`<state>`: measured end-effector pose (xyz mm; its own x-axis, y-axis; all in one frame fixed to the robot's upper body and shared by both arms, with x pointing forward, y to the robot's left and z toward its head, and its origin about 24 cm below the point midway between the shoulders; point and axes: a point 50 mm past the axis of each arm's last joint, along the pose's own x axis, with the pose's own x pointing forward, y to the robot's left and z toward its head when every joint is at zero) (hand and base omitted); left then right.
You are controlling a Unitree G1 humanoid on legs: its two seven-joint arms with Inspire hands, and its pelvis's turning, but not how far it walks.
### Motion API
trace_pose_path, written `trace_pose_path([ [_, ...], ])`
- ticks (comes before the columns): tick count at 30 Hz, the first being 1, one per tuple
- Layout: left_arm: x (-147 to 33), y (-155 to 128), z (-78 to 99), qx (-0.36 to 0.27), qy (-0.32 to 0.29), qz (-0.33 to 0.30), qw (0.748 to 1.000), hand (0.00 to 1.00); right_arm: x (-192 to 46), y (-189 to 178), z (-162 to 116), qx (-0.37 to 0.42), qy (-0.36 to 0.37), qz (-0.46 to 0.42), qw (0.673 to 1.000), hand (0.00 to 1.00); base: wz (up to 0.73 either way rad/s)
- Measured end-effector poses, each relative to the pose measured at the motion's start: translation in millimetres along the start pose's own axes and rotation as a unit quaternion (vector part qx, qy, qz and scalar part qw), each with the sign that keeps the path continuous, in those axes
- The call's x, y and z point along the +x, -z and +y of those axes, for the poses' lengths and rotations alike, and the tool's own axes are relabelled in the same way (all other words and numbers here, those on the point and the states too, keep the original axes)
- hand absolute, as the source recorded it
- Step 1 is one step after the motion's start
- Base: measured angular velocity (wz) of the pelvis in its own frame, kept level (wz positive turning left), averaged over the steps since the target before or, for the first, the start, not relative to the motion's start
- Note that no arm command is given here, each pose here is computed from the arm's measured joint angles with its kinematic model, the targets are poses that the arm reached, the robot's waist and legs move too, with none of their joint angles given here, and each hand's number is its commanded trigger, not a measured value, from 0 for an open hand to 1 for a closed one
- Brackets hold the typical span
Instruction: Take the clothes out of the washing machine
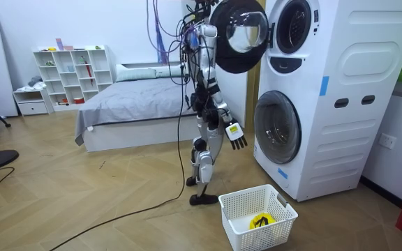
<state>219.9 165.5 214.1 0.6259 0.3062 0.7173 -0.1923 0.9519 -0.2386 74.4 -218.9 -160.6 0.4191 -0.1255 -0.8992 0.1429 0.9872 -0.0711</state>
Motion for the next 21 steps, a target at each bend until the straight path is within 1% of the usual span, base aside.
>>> trace_pose_path([
  [1, -5.3, 5.7, -13.2, -0.016, 0.042, 0.019, 0.999, 0.00, 1.0, -2.7, 1.9, -0.009, -0.008, -0.002, 1.000, 0.00, 0.06],
  [2, -8.4, 8.2, -20.6, -0.024, 0.063, 0.028, 0.997, 0.00, 1.5, -4.7, 3.1, -0.012, -0.012, -0.004, 1.000, 0.00, 0.04],
  [3, -16.2, 14.6, -36.2, -0.041, 0.110, 0.048, 0.992, 0.00, 3.5, -10.0, 6.8, -0.024, -0.022, -0.008, 0.999, 0.00, -0.05],
  [4, -22.4, 21.4, -46.1, -0.050, 0.136, 0.067, 0.987, 0.00, 5.7, -13.6, 10.7, -0.033, -0.031, -0.006, 0.999, 0.00, -0.11],
  [5, -23.3, 23.9, -48.0, -0.049, 0.139, 0.068, 0.987, 0.00, 6.2, -14.4, 12.1, -0.038, -0.035, -0.005, 0.999, 0.00, -0.07],
  [8, -28.4, 35.9, -59.0, -0.040, 0.192, 0.087, 0.977, 0.00, 7.3, -18.2, 15.5, -0.049, -0.049, -0.007, 0.998, 0.00, 0.01],
  [9, -36.7, 43.2, -66.0, -0.025, 0.223, 0.100, 0.969, 0.00, 8.2, -19.8, 16.4, -0.060, -0.052, -0.006, 0.997, 0.00, 0.00],
  [11, -54.8, 56.5, -80.8, -0.023, 0.283, 0.141, 0.949, 0.00, 9.3, -23.1, 16.0, -0.068, -0.053, -0.005, 0.996, 0.00, 0.00],
  [13, -90.8, 78.8, -101.0, -0.020, 0.382, 0.224, 0.896, 0.00, 10.8, -30.9, 17.2, -0.069, -0.054, -0.015, 0.996, 0.00, -0.16],
  [14, -100.5, 82.8, -105.4, -0.019, 0.405, 0.242, 0.881, 0.00, 11.2, -33.4, 17.8, -0.070, -0.055, -0.018, 0.996, 0.00, -0.34],
  [16, -132.3, 91.2, -118.6, -0.012, 0.490, 0.280, 0.825, 0.00, 11.8, -38.6, 19.2, -0.075, -0.058, -0.027, 0.995, 0.00, -0.35],
  [17, -138.6, 92.2, -120.7, -0.010, 0.509, 0.284, 0.813, 0.00, 11.7, -38.4, 19.2, -0.074, -0.059, -0.027, 0.995, 0.00, -0.29],
  [19, -155.5, 95.2, -125.0, -0.006, 0.557, 0.294, 0.777, 0.00, 11.2, -34.2, 17.3, -0.077, -0.059, -0.019, 0.995, 0.00, -0.36],
  [21, -162.2, 99.1, -124.8, -0.005, 0.574, 0.304, 0.760, 0.00, 10.9, -33.4, 15.6, -0.082, -0.058, -0.018, 0.995, 0.00, -0.28],
])
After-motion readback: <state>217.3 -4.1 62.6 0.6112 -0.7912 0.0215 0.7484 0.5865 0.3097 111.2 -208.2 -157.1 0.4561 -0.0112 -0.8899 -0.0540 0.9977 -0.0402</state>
